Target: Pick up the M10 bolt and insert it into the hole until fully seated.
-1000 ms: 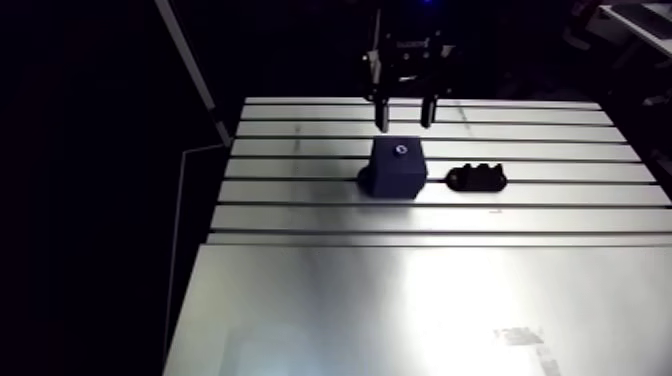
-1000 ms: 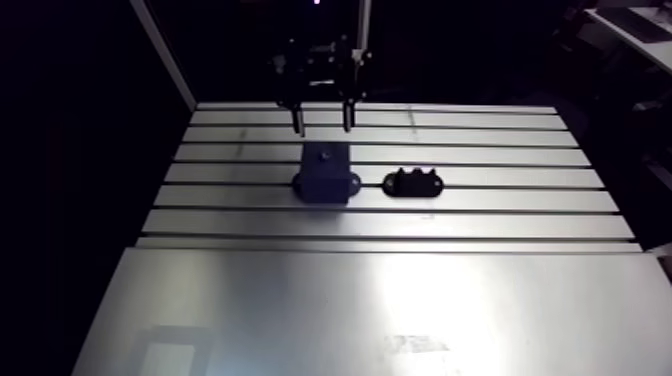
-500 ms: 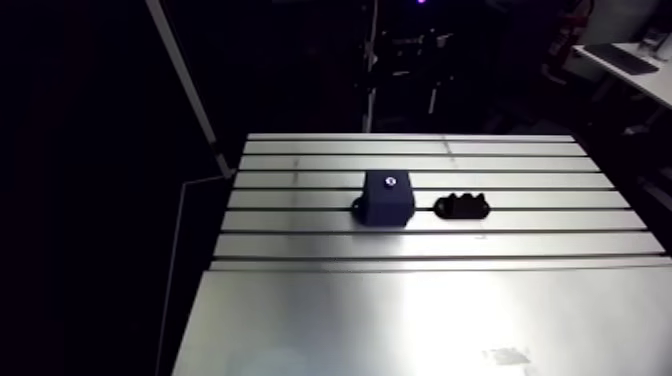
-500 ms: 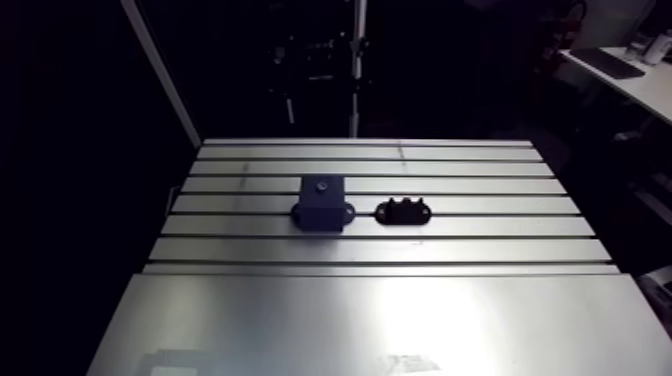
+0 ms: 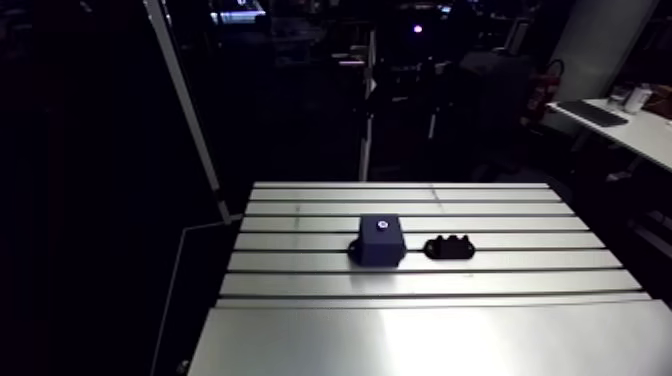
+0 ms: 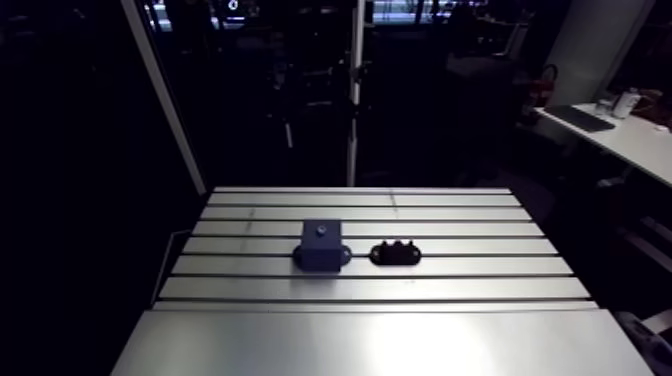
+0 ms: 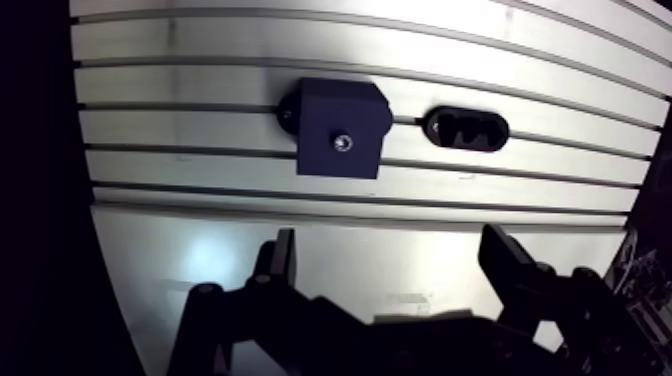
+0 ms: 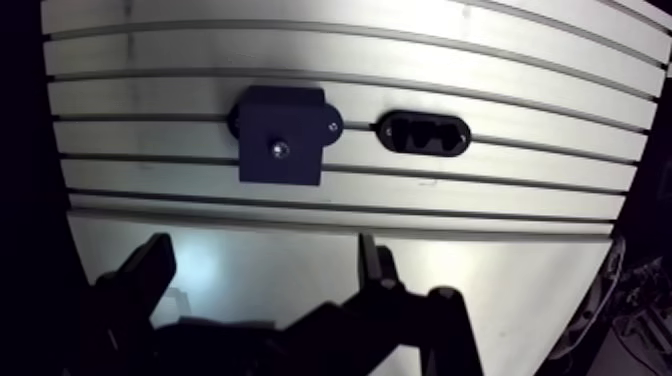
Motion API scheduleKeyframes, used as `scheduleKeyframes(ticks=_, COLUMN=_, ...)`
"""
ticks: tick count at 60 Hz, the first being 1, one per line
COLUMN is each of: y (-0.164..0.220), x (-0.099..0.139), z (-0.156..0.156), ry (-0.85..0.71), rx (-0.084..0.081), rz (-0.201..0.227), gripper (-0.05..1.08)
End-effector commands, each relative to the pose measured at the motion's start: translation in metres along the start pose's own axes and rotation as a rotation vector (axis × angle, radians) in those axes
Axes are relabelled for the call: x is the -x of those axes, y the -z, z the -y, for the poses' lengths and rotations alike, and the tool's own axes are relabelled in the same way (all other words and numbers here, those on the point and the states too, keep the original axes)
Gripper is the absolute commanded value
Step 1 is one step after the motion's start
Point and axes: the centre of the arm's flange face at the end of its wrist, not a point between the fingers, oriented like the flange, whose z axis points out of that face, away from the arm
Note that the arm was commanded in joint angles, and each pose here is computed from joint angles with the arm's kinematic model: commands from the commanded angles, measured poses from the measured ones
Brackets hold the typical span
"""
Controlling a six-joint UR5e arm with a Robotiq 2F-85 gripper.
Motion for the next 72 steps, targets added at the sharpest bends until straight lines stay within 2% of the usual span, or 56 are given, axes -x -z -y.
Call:
scheduleKeyframes(ticks=1, y=0.084, x=0.122, z=0.006, ry=-0.033, rx=0.006, rz=-0.073, gripper=0.0)
scheduleKeyframes(ticks=12, y=0.078, x=0.131, z=-0.014, ry=-0.083, rx=-0.005, rz=-0.07, gripper=0.0)
scheduleKeyframes(ticks=13, y=0.079, x=0.131, z=-0.015, ry=-0.086, rx=-0.011, rz=-0.072, gripper=0.0)
scheduleKeyframes(ticks=22, y=0.084, x=0.13, z=-0.016, ry=-0.09, rx=-0.022, rz=-0.086, gripper=0.0)
scheduleKeyframes(ticks=37, y=0.08, x=0.128, z=-0.017, ry=-0.095, rx=-0.036, rz=-0.081, gripper=0.0)
scheduleKeyframes(ticks=44, y=0.085, x=0.12, z=-0.029, ry=-0.117, rx=-0.045, rz=-0.088, gripper=0.0)
scheduleKeyframes(ticks=49, y=0.094, x=0.105, z=-0.036, ry=-0.12, rx=-0.051, rz=-0.097, gripper=0.0)
scheduleKeyframes(ticks=57, y=0.102, x=0.09, z=-0.041, ry=-0.12, rx=-0.048, rz=-0.1, gripper=0.0)
scheduleKeyframes(ticks=63, y=0.102, x=0.08, z=-0.043, ry=-0.115, rx=-0.05, rz=-0.087, gripper=0.0)
scheduleKeyframes(ticks=72, y=0.104, x=0.077, z=-0.041, ry=-0.108, rx=-0.054, rz=-0.08, gripper=0.0)
